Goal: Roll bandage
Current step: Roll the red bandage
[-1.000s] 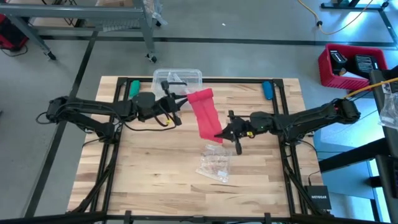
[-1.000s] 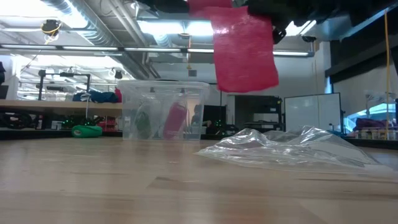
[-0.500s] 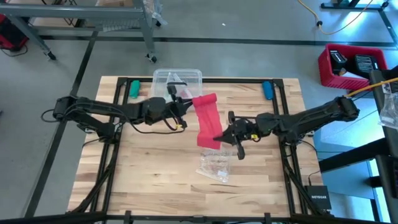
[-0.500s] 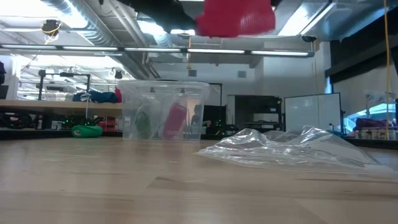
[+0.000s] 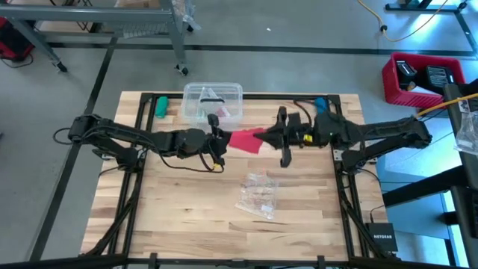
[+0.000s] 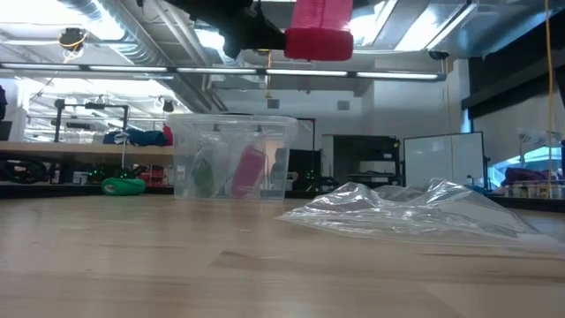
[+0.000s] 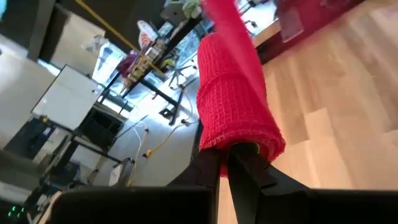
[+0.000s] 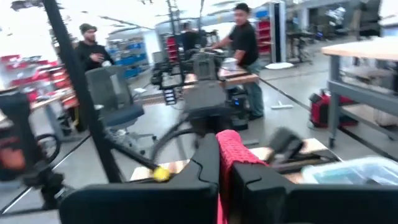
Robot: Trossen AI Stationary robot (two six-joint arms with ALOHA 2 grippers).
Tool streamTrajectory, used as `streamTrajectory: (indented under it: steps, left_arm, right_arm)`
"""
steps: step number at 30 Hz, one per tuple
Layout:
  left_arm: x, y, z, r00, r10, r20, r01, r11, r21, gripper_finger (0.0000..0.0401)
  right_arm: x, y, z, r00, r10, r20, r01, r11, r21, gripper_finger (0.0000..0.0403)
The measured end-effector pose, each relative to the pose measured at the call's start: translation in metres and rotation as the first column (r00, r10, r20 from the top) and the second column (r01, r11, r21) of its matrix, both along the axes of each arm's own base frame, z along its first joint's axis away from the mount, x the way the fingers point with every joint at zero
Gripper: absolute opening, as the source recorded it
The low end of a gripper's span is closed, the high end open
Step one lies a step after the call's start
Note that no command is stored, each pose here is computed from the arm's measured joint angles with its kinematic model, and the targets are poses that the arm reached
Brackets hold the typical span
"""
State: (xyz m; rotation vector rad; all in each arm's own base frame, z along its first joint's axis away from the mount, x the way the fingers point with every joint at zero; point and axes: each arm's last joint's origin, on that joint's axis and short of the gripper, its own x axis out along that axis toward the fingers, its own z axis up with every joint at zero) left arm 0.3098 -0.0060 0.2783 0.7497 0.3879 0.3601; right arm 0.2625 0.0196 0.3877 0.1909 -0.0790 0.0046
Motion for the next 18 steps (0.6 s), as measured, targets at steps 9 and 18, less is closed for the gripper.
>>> streamTrajectory:
  steps: [9,18]
  left_arm:
    - [0.001,-0.024,-0.005,0.996,-0.081,-0.034,0.082,0.996,0.031,0.0013]
    - [-0.002,-0.045,-0.005,0.987,-0.155,-0.043,0.158,0.986,0.055,0.0013]
  right_arm:
    - [0.014,-0.033,-0.012,0.992,-0.118,-0.051,0.120,0.991,0.054,0.0014]
    - [0.025,-0.053,-0.023,0.970,-0.227,-0.086,0.232,0.972,0.048,0.0082]
